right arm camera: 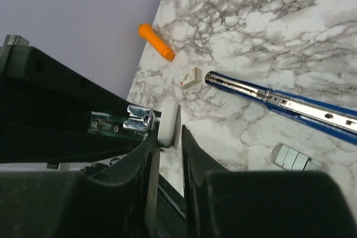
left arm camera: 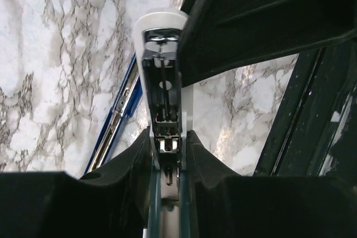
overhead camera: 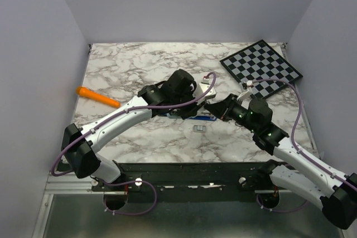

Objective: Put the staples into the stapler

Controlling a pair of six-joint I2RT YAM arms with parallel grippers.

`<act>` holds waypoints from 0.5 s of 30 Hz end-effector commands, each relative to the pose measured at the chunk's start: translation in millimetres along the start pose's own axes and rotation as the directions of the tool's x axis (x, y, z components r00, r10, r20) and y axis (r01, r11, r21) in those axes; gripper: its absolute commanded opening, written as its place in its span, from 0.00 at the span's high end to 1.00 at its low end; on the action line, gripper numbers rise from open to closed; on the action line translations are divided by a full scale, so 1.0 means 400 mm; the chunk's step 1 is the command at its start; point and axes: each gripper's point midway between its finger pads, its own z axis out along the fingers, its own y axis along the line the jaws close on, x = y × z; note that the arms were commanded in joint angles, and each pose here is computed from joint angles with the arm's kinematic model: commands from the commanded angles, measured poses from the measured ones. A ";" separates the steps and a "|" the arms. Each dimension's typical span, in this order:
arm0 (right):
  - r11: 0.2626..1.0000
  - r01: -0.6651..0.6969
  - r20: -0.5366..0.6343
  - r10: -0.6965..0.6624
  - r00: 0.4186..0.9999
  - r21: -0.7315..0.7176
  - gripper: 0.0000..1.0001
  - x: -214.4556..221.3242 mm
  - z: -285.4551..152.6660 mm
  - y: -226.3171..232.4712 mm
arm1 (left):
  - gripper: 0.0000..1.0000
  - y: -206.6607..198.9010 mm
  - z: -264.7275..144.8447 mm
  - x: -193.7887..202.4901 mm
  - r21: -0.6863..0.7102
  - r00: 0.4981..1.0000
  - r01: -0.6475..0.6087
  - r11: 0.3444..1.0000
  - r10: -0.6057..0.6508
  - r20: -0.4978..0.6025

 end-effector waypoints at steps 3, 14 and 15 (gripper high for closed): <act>0.993 0.047 -0.002 -0.047 0.999 0.113 0.55 0.018 -0.049 -0.064 | 1.00 0.016 -0.006 0.157 -0.015 0.973 -0.059 0.998 0.054 -0.224; 0.920 0.048 0.081 -0.086 0.993 0.390 0.33 0.040 -0.177 -0.242 | 1.00 0.031 0.034 0.327 0.092 0.864 -0.152 0.984 0.178 -0.471; 0.919 0.044 0.085 -0.084 0.993 0.393 0.32 0.042 -0.182 -0.246 | 1.00 0.036 0.039 0.336 0.092 0.855 -0.156 0.984 0.181 -0.486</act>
